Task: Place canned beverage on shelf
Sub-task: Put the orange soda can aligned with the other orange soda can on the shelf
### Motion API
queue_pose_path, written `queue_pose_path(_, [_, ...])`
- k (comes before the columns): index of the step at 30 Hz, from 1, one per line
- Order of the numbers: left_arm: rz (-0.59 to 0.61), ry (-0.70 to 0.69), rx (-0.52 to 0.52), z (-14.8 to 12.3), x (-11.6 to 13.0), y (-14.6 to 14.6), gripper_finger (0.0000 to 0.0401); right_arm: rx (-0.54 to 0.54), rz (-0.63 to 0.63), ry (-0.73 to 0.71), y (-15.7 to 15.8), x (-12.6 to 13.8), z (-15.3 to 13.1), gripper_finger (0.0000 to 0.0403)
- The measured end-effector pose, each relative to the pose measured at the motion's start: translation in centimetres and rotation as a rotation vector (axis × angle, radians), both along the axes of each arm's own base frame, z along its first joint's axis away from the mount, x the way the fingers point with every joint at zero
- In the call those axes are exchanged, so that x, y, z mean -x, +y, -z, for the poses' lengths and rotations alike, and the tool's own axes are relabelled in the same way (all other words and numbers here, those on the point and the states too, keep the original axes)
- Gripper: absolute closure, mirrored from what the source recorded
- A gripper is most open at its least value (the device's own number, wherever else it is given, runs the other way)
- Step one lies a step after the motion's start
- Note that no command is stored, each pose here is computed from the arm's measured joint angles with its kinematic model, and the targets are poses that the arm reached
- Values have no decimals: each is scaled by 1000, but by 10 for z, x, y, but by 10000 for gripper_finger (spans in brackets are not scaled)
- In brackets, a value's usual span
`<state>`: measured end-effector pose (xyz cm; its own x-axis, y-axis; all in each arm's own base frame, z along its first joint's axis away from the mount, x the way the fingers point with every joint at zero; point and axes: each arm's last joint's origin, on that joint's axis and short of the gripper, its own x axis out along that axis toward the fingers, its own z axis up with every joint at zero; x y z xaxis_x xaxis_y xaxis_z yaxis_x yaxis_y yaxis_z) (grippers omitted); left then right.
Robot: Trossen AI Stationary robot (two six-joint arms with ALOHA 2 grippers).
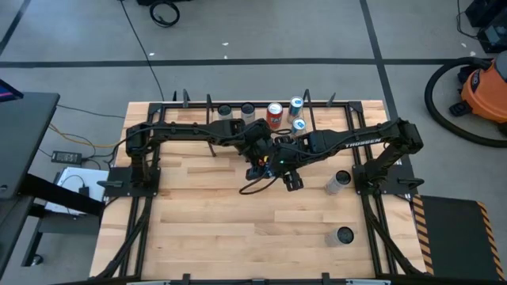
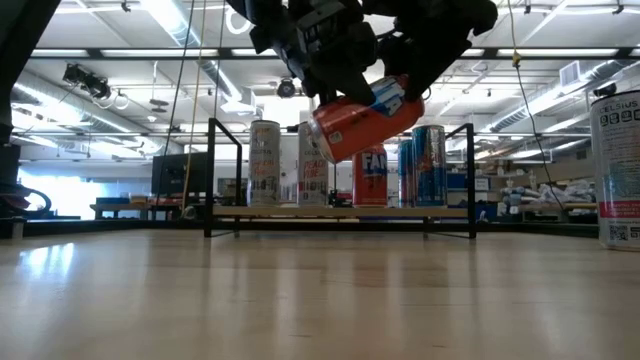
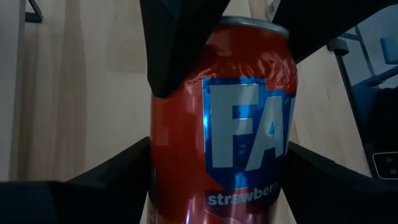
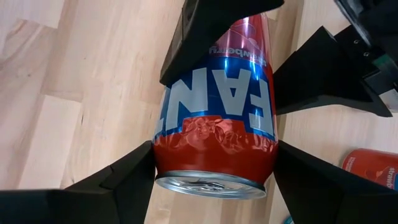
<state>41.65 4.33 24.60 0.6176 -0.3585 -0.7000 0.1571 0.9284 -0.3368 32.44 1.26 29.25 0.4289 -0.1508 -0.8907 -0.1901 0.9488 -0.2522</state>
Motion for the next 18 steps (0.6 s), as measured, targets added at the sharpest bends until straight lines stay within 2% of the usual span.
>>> queue_pose_path(8, [-23,20,16,1,1,0,103,-20,3,2,0,0,0,65])
queue_pose_path(13, [-44,49,13,2,3,6,103,-25,41,-25,-1,3,-6,62])
queue_pose_path(18, [-72,91,17,7,5,12,103,1,94,-128,-3,16,-30,65])
